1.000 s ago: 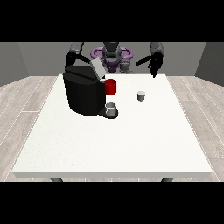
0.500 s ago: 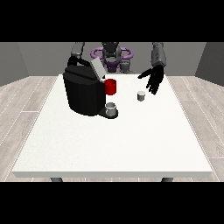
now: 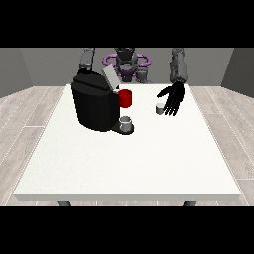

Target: Insert the coffee pod into the coffee machine and close the lid

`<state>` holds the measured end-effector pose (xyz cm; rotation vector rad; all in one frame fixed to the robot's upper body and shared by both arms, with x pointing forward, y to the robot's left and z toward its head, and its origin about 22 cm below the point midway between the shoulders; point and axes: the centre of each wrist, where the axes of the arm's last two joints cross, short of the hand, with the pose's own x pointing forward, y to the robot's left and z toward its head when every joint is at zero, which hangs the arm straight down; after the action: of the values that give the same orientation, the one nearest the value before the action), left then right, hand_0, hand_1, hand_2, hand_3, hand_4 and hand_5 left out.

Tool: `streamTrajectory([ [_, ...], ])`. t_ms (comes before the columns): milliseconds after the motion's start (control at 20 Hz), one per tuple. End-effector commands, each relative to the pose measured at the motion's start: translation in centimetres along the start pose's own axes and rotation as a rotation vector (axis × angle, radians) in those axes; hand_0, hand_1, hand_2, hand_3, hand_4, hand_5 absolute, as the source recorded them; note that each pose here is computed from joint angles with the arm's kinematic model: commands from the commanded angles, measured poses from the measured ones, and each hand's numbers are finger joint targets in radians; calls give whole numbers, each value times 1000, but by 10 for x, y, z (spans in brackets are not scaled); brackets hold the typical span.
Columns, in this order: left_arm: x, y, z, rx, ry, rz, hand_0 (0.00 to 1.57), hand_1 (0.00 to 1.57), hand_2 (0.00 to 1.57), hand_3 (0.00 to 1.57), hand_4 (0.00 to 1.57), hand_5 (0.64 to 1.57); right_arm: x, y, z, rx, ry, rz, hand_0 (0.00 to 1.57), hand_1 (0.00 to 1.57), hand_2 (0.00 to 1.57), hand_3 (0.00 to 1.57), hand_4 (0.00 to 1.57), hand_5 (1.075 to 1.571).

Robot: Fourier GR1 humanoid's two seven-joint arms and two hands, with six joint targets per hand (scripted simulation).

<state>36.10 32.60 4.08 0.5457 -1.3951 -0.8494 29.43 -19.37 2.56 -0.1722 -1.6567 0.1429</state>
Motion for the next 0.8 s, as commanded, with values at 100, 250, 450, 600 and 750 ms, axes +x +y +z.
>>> streamTrajectory([
  [100, 8, -13, -12, 23, -3, -113, 940, 940, 950, 692, 81, 1571, -9, -1, -8, 2, 36, -4, 0, 0, 0, 0, 0, 1571],
  [250, 34, 0, -29, 90, -80, -186, 1071, 1071, 1107, 914, 448, 1571, 1, 6, -18, 26, 0, -10, 0, 0, 0, 0, 0, 1571],
  [450, 15, -23, -19, -6, -47, -305, 924, 924, 1016, 845, 413, 1571, -16, -8, -12, 29, 7, -34, 0, 0, 0, 0, 0, 1571],
  [600, 4, -17, -20, -38, 5, -372, 826, 826, 998, 857, 340, 1571, -5, 2, -12, 33, 32, -22, 0, 0, 0, 0, 0, 1571],
  [750, 12, -15, -24, -118, 39, -430, 877, 877, 1003, 820, 284, 1571, -33, -11, -6, 19, 66, -20, 0, 0, 0, 0, 0, 1571],
])
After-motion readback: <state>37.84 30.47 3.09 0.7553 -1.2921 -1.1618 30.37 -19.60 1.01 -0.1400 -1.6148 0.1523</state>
